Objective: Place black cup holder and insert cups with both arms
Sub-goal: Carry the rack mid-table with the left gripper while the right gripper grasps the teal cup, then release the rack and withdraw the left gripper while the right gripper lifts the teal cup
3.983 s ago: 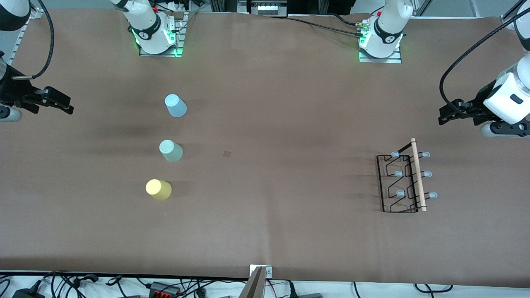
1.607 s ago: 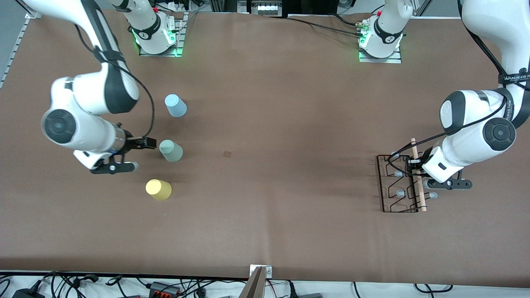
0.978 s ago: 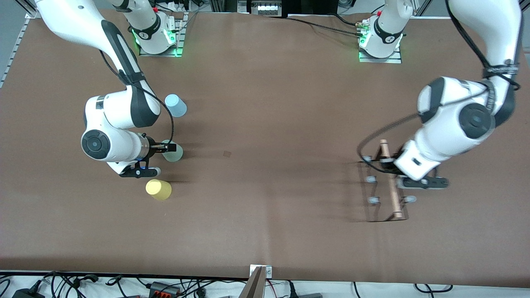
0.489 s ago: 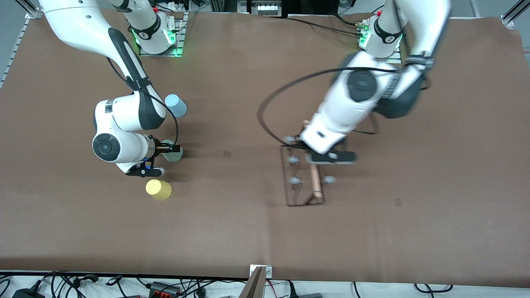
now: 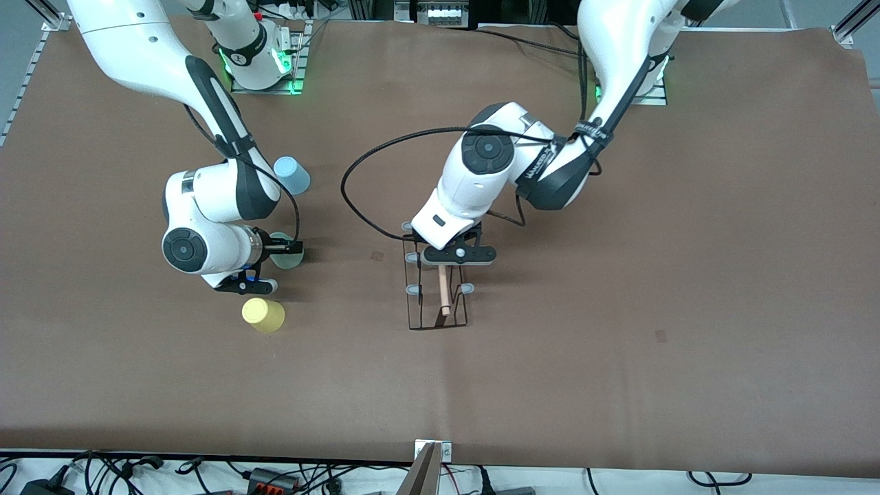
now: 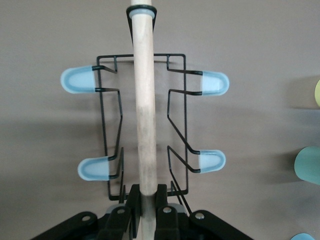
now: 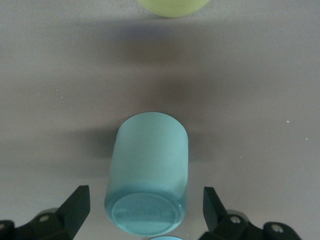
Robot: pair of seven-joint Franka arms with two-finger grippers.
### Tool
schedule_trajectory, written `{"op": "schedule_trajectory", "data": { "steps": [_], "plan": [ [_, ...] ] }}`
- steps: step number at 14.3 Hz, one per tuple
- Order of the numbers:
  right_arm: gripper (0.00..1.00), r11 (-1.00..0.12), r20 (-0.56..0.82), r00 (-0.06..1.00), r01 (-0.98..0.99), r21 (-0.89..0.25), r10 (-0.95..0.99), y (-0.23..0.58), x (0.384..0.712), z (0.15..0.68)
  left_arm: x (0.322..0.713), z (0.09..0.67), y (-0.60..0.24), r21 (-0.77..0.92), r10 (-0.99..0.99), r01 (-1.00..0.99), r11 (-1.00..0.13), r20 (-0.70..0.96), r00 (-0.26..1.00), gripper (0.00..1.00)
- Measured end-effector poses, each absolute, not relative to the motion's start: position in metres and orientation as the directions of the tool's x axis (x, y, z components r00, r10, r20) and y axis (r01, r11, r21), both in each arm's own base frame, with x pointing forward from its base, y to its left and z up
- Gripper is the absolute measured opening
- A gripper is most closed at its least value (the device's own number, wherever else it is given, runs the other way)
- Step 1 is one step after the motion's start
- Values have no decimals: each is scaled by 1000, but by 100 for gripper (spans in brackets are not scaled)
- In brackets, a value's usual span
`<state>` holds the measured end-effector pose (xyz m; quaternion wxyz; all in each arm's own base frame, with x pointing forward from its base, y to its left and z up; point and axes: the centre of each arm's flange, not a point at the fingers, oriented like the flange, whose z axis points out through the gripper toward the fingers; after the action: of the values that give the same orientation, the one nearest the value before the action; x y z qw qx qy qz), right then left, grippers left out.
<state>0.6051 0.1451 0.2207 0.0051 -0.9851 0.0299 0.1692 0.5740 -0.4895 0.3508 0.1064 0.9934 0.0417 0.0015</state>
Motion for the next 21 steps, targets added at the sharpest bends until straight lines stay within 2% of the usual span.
{"op": "schedule_trajectory", "data": {
  "steps": [4,5,6,7,9,11,13,15,18,21],
  "plan": [
    [100,-998,-338,939,-62,0,-59,145,605,218,576,335,-495,220,106,104,-970,-3,994,16],
    [92,-998,-339,939,-63,0,-59,145,604,218,576,334,-495,220,109,107,-970,-2,994,22],
    [92,-998,-340,939,-63,1,-59,145,604,217,578,335,-494,221,111,108,-969,1,994,30],
    [86,-998,-340,939,-63,1,-59,145,604,217,579,340,-494,227,113,108,-968,7,994,41],
    [65,-998,-336,940,-63,-1,-59,146,606,220,585,367,-489,229,119,113,-967,16,993,60],
    [65,-998,-325,944,-61,-5,-56,147,611,229,600,415,-461,236,156,142,-961,41,987,79],
    [65,-998,-327,944,-57,-8,-51,150,621,249,625,466,-400,228,215,197,-954,56,975,97],
    [65,-998,-328,944,-57,-25,-46,158,635,286,647,502,-317,175,209,199,-964,42,977,100],
    [65,-985,-312,946,-131,-111,-90,196,647,348,666,537,-197,121,178,174,-977,26,984,100],
    [65,-979,-312,944,-154,-134,-106,253,635,368,676,556,-79,99,134,130,-986,27,991,100]
  ]
}}
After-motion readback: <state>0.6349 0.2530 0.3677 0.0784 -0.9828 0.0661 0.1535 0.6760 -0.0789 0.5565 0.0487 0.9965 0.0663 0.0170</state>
